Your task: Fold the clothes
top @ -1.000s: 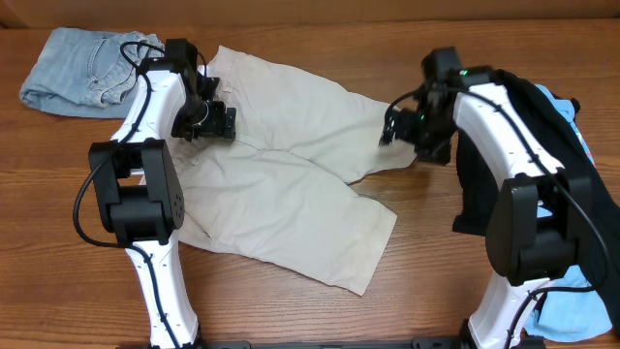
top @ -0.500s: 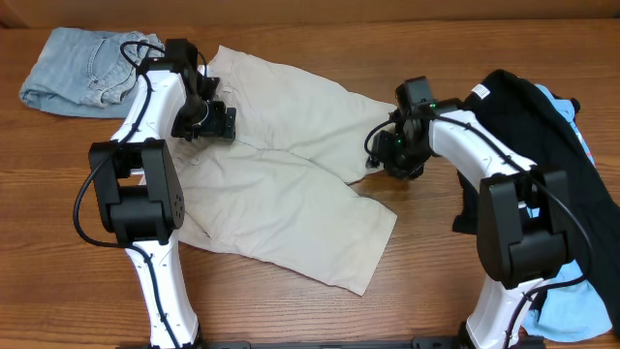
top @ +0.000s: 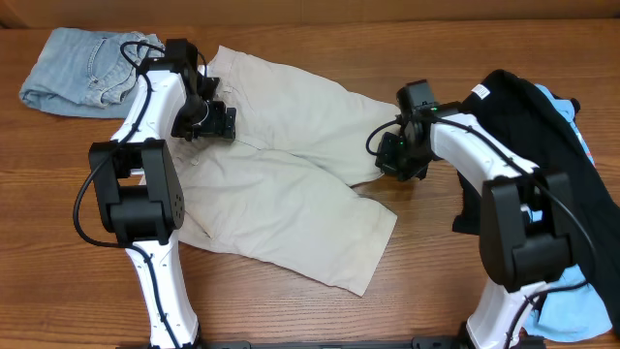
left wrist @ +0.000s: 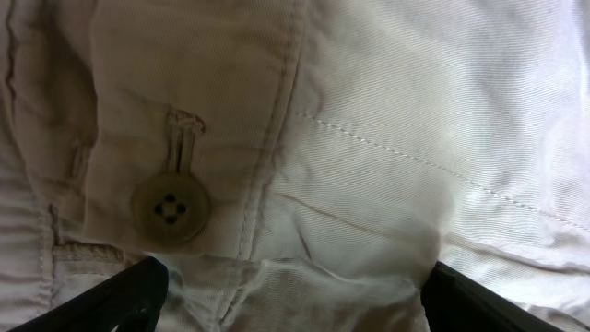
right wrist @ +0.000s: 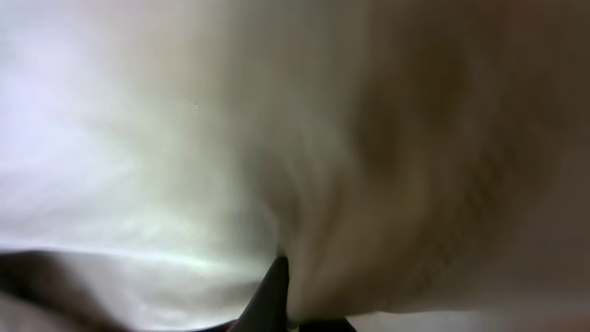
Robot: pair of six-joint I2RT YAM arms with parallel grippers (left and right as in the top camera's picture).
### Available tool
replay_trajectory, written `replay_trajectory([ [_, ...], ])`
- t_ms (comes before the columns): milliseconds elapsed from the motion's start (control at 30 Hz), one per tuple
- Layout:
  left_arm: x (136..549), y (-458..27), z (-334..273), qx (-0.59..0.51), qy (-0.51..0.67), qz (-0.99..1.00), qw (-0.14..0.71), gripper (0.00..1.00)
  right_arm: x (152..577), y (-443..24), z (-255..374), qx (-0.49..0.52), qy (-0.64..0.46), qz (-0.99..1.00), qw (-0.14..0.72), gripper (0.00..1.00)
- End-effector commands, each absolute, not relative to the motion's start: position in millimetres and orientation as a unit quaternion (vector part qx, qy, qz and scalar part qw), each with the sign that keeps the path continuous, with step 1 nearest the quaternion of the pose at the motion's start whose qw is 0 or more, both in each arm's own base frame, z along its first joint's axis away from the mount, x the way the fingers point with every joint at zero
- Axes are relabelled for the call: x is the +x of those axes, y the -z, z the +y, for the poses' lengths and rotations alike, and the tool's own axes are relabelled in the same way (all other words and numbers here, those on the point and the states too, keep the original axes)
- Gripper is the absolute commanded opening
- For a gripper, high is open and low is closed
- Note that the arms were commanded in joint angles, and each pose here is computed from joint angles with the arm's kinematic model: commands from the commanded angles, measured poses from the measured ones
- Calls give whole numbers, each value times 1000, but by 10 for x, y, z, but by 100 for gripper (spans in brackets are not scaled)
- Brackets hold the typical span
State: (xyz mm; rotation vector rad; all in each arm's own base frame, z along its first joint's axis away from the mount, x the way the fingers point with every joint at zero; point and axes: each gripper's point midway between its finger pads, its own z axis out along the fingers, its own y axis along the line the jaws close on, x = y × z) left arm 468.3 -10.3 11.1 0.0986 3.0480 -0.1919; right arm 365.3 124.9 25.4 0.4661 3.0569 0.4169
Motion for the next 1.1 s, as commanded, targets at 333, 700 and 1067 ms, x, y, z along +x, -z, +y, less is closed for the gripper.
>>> replay_trajectory([
  [333, 4669, 74, -113, 48, 56, 997, 28, 89, 4030, -1210, 2177, 41, -191, 967, 162, 4],
  [700, 4675, 72, -142, 50, 60, 997, 29, 89, 4595, -1039, 2827, 5, -218, 933, 285, 18],
  [1067, 4686, 72, -185, 55, 60, 996, 32, 89, 4508, -1581, 2085, 41, -222, 948, 225, 38],
])
